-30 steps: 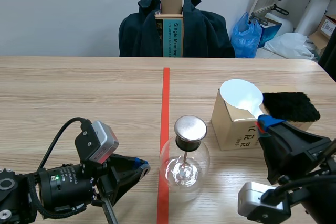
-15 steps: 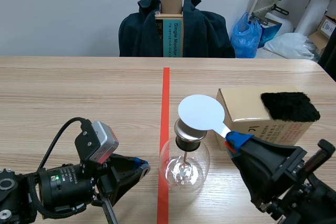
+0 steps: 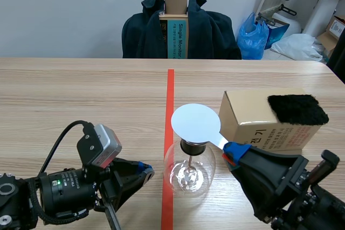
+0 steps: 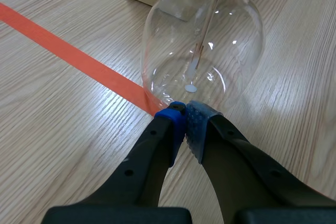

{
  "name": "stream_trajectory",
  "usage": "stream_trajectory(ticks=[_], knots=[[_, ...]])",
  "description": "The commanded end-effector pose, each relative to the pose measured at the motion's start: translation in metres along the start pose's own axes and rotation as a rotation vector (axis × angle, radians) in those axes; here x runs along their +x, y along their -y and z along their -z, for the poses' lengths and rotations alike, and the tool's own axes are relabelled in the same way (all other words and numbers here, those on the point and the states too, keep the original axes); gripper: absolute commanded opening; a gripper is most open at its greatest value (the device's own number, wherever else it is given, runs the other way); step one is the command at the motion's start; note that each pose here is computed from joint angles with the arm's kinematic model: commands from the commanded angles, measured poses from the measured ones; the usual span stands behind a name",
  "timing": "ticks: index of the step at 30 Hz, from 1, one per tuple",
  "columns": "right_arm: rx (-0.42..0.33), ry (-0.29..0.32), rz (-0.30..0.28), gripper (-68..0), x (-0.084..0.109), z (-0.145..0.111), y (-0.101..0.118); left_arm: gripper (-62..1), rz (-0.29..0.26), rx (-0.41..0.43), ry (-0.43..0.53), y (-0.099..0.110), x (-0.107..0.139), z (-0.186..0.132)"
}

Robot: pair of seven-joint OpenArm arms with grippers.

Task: Do the electroscope experiment.
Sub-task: 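Move the plate toward and away from the electroscope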

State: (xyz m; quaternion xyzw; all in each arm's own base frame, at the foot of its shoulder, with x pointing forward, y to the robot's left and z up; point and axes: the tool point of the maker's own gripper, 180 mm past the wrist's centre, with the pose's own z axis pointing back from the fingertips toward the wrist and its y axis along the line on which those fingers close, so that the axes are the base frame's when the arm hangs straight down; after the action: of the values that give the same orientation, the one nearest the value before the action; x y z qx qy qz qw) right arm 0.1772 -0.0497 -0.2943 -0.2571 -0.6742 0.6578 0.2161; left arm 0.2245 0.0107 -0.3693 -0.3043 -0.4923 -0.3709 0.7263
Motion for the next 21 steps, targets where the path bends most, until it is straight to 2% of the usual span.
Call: stream_trajectory(ticks=[1,15,21], knots=[[-0.016,0.005,-0.025,-66.7,-0.0044,0.0009,0.0065,-59.2,0.0,0.001,0.038,0.0011,0.0107,0.0014],[-0.016,0.006,-0.025,-66.7,-0.004,0.0009,0.0066,-59.2,0.0,0.001,0.038,0.0011,0.0107,0.0014],[-0.017,-0.045,-0.024,-66.7,-0.0133,0.0007,0.0069,-59.2,0.0,0.001,0.037,0.0011,0.0105,0.0014]])
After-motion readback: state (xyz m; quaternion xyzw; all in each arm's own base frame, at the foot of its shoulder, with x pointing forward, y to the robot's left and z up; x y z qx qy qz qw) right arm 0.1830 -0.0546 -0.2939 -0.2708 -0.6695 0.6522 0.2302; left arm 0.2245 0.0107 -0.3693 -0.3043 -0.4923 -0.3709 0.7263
